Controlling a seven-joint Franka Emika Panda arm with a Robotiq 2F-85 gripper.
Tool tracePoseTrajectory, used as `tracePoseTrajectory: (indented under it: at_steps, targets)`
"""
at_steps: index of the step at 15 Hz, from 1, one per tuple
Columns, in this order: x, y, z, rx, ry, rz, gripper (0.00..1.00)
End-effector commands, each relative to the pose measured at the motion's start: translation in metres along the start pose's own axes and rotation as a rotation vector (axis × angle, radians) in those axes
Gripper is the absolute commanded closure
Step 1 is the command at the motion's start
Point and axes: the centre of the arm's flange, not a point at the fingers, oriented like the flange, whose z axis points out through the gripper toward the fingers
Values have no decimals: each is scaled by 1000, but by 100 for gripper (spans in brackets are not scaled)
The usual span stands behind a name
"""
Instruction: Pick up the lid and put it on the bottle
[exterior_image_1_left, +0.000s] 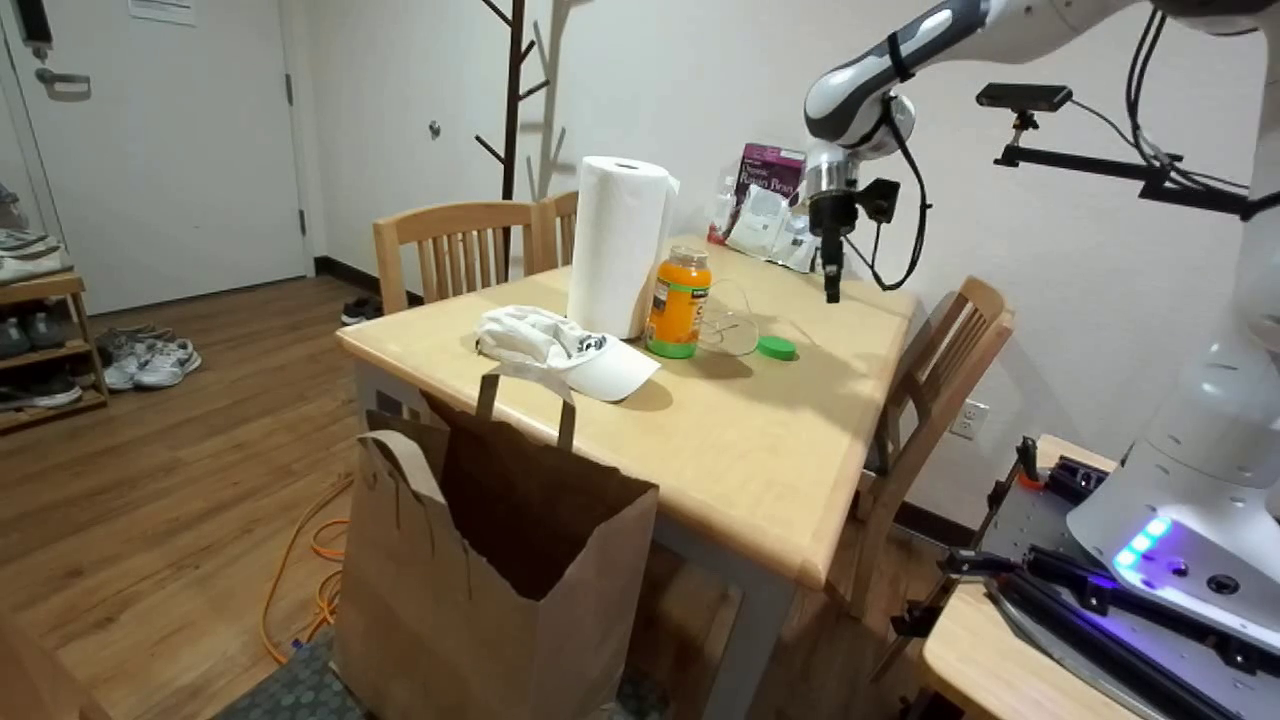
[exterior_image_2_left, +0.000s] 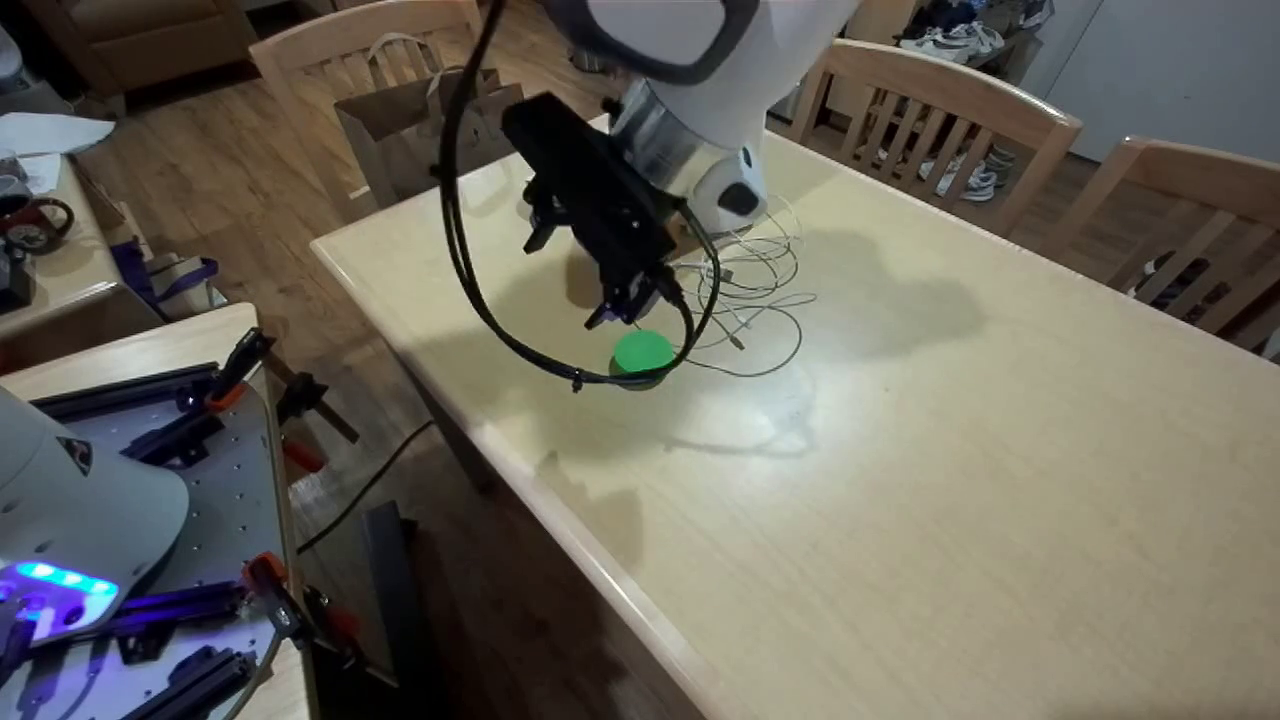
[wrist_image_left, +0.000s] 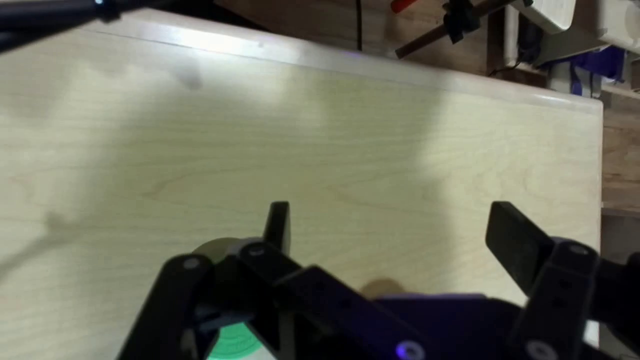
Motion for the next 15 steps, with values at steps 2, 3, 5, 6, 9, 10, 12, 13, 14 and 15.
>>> tracePoseTrajectory:
  at_steps: [2,3,5,6,9,10,12,13,14,15]
  targets:
    - [44,19,32,-70,-113,-25,0]
    - [51,21,40,-102,-128,-36,0]
    - [63,27,54,-194,-136,-72,0]
    - [69,29,61,-254,-118,-93,0]
    - [87,33,66,-416,-34,-143,0]
    - [92,33,64,-458,1,-158,0]
    - [100,33,62,-533,73,-193,0]
    - [104,33,60,-553,100,-207,0]
    - [106,33,59,-544,125,-209,0]
    - [107,34,59,-535,145,-204,0]
